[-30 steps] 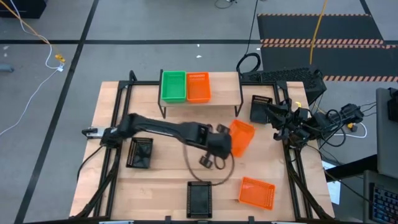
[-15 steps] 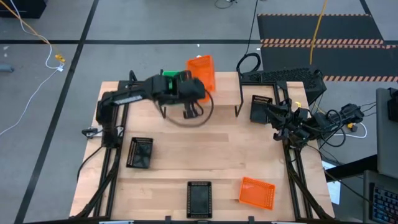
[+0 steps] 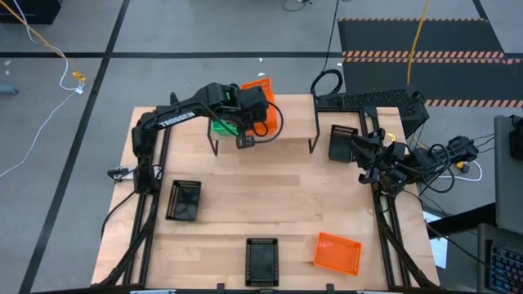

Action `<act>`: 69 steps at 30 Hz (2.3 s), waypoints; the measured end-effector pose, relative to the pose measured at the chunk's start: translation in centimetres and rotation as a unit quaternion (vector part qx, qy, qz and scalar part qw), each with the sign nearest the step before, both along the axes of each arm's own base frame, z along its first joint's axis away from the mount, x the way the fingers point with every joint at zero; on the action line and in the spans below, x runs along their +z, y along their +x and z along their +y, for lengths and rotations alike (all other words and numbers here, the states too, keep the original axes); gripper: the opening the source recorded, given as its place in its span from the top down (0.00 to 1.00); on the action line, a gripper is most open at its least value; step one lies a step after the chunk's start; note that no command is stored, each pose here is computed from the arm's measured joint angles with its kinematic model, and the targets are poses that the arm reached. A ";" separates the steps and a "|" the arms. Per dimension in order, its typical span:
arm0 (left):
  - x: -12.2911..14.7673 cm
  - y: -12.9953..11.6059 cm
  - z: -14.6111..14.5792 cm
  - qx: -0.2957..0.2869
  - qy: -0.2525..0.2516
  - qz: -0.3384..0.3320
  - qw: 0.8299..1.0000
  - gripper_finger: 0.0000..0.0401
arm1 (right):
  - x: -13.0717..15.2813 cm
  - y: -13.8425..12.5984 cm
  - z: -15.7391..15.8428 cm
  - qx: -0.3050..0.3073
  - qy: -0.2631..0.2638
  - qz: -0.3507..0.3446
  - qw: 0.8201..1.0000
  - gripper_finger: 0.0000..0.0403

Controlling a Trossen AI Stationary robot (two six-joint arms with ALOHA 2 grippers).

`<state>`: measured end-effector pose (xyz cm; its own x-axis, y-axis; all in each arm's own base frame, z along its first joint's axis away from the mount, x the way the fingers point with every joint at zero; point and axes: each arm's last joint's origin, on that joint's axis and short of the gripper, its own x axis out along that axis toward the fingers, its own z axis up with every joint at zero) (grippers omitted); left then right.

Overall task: Stack baskets on shelf by color
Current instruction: Stack the top orange bin on top of the orange bin on the shelf, then stack the orange bin on top of the orange bins on the shelf

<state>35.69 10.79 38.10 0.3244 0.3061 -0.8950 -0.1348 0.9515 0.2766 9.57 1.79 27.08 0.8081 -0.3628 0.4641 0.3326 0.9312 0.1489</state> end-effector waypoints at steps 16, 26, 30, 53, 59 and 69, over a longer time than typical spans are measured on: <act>-1.1 0.9 0.6 0.019 -0.008 0.002 1.000 0.89 | 0.0 0.0 0.0 0.005 0.007 -0.003 1.000 0.69; -2.4 1.5 1.1 0.000 0.002 0.040 0.999 0.88 | 0.0 0.0 0.0 0.005 0.005 -0.002 1.000 0.69; -2.1 1.2 1.0 -0.006 0.012 0.045 0.999 0.88 | 0.0 0.0 0.0 0.003 0.003 -0.001 1.000 0.69; -0.7 1.6 -2.0 -0.017 0.078 0.019 0.997 0.36 | 0.0 0.0 0.0 0.004 0.004 -0.001 1.000 0.69; -0.6 4.8 -7.3 -0.163 -0.008 -0.111 0.980 0.36 | -0.1 0.0 -0.1 -0.017 -0.004 0.011 1.000 0.69; -10.8 9.4 -18.9 -0.532 0.130 -0.265 0.794 0.51 | -0.3 0.2 0.0 -0.018 -0.014 0.028 0.999 0.69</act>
